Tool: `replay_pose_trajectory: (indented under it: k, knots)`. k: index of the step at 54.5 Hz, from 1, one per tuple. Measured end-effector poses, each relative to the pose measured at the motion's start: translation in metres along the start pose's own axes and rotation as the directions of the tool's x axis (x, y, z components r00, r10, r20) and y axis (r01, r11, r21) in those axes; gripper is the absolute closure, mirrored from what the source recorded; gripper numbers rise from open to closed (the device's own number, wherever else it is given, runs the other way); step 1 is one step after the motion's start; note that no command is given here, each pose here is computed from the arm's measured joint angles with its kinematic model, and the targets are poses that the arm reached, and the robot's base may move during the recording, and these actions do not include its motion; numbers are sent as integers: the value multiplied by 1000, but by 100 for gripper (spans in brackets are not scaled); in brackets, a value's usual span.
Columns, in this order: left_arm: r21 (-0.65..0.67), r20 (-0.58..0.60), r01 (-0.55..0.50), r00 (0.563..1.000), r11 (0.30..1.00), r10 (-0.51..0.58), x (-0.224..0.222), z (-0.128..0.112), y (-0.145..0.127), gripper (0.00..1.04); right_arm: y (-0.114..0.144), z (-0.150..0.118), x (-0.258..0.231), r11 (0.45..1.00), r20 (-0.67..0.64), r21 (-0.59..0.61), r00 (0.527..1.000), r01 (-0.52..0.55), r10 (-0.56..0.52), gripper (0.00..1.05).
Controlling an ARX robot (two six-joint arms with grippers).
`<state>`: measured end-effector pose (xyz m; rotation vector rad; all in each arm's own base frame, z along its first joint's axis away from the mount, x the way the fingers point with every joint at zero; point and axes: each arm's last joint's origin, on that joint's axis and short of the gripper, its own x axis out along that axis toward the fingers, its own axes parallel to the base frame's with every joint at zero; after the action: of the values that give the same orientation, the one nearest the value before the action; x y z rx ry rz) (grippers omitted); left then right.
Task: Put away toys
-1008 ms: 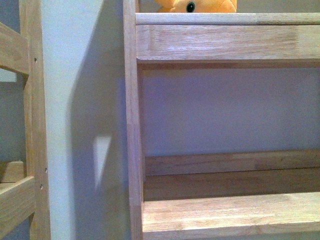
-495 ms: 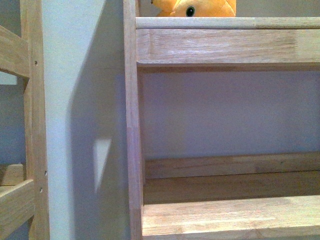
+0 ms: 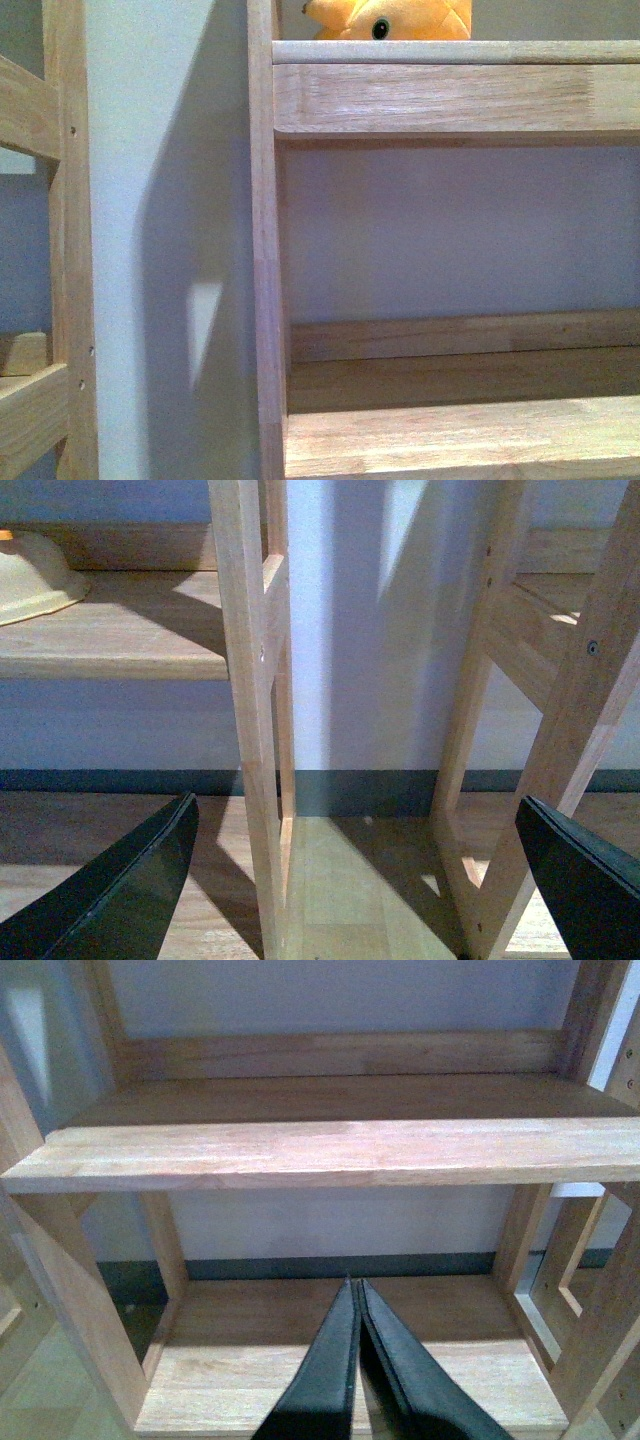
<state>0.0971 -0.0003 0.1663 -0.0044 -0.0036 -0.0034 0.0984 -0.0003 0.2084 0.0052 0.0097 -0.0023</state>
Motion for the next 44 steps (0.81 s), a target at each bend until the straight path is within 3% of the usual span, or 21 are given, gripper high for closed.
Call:
replay_pose_trajectory:
  k: [44]
  knots:
    - [0, 0, 0, 1000, 1000, 0, 0, 0, 0, 6, 0, -32, 0, 1000, 3, -2, 1000, 0, 0, 101]
